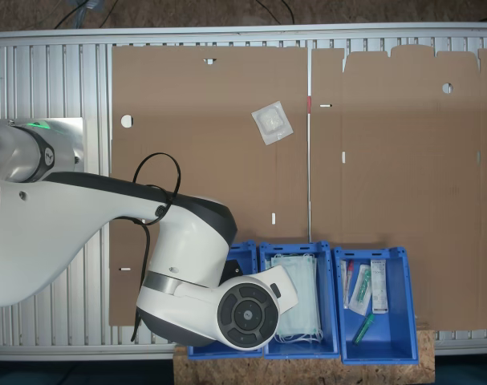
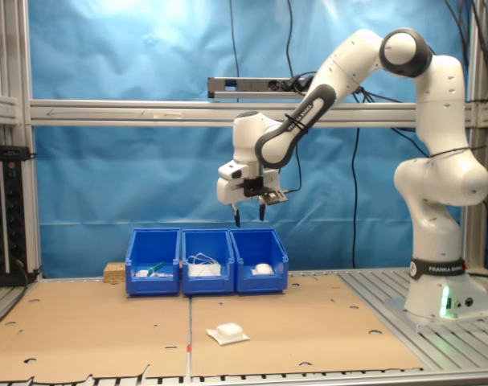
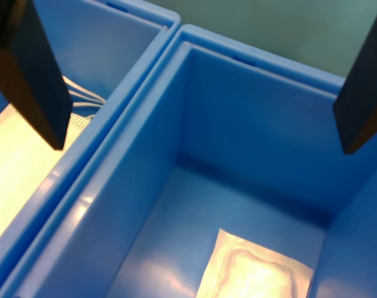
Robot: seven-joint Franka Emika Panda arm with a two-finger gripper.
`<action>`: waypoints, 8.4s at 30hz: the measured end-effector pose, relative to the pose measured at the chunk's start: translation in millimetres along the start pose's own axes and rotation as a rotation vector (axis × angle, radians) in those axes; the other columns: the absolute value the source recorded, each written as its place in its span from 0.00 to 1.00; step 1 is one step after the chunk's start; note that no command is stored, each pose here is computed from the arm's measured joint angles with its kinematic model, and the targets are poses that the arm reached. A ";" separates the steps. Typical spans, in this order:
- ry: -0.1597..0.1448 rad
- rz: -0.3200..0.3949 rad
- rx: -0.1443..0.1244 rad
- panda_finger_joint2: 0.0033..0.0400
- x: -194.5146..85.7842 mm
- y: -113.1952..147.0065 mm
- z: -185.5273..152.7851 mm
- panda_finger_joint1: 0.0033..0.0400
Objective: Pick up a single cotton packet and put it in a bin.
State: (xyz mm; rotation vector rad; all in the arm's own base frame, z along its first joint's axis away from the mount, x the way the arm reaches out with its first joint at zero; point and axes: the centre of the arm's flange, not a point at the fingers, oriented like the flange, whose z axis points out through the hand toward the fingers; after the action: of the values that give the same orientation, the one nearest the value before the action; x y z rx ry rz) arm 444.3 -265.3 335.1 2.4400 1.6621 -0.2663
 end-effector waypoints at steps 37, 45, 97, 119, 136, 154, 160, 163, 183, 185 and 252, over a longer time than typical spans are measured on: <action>0.163 -0.150 -0.012 1.00 191.4 -55.8 -10.0 1.00; 0.147 -0.137 -0.025 1.00 240.4 -69.0 -3.2 1.00; 0.132 0.247 0.019 1.00 399.2 -48.2 85.2 1.00; 0.128 0.289 0.030 1.00 400.7 -49.7 91.2 1.00; 0.135 0.293 0.023 1.00 403.0 -46.6 87.7 1.00; 0.135 0.293 0.023 1.00 403.0 -46.6 87.7 1.00; 0.135 0.293 0.023 1.00 403.0 -46.6 87.7 1.00; 0.135 0.293 0.023 0.66 403.0 -46.6 87.6 0.66; 0.141 0.293 0.018 0.02 404.2 -44.7 84.7 0.02; 0.141 0.293 0.018 0.02 404.2 -44.7 84.7 0.02; 0.183 0.233 0.099 0.03 215.1 -42.1 -89.1 0.03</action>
State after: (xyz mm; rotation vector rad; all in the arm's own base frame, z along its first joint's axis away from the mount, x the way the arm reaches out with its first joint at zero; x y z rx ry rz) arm 486.8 -34.7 366.7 2.7756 1.4398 -0.0972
